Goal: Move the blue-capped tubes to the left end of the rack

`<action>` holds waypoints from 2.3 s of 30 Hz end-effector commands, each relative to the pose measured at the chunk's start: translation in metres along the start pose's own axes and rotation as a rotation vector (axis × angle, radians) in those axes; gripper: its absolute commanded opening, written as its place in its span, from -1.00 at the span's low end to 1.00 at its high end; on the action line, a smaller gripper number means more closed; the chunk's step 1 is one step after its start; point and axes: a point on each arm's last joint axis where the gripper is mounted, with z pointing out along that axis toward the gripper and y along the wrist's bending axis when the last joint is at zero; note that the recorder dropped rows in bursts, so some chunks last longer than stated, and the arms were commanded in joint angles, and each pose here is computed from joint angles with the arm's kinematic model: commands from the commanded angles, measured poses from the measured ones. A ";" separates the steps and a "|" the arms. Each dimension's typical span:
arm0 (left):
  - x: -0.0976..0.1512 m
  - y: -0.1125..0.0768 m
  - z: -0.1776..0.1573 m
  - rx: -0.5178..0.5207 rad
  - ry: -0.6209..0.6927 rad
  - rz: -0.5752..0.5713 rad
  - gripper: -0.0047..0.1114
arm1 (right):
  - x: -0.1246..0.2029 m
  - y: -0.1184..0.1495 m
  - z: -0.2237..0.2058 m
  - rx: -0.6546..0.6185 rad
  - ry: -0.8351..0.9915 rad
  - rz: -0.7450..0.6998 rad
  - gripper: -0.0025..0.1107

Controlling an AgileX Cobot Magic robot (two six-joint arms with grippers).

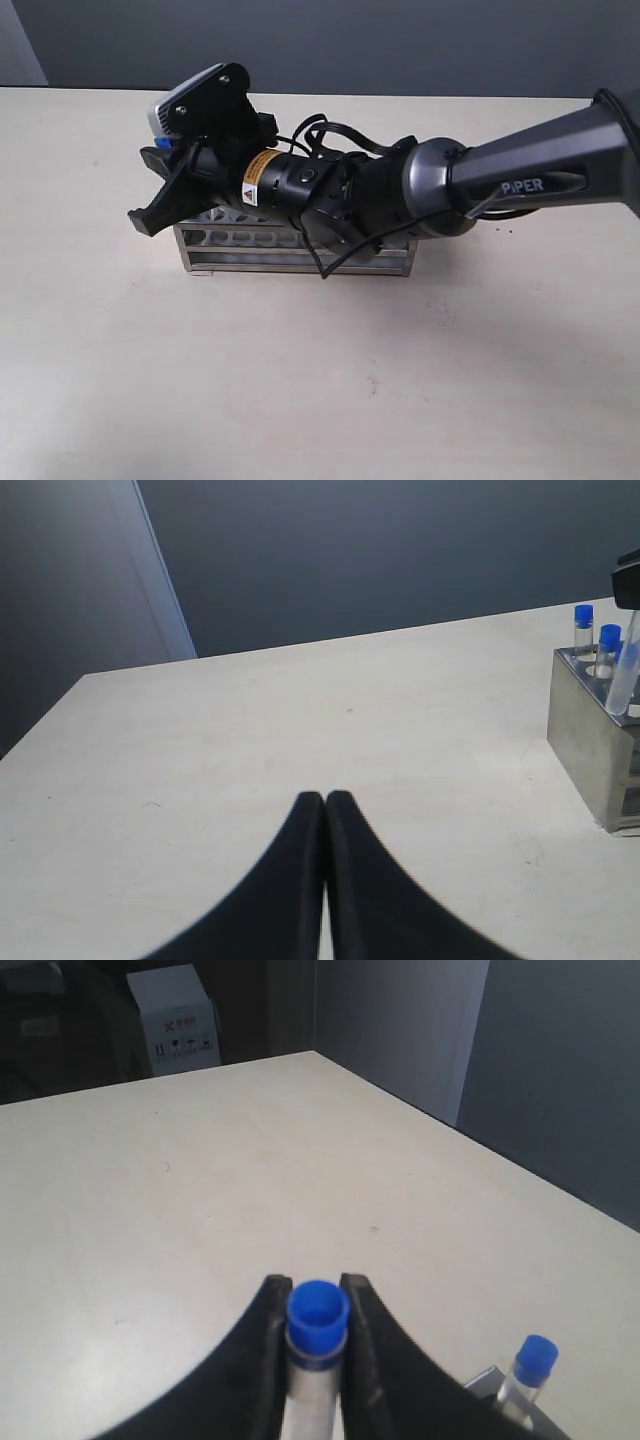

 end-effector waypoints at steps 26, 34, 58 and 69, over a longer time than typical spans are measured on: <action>-0.002 0.000 0.000 0.008 -0.012 -0.005 -0.91 | 0.010 -0.005 0.002 0.043 0.173 -0.018 -0.94; -0.002 0.000 0.000 0.008 -0.012 -0.005 -0.91 | 0.018 -0.005 0.005 0.042 0.190 -0.016 -0.52; -0.002 0.000 0.000 0.008 -0.012 -0.005 -0.91 | -0.138 -0.050 -0.133 0.249 0.139 -0.034 -0.97; -0.002 0.000 0.000 0.008 -0.012 -0.005 -0.91 | -0.093 -0.013 -0.343 0.406 -0.014 0.155 -0.97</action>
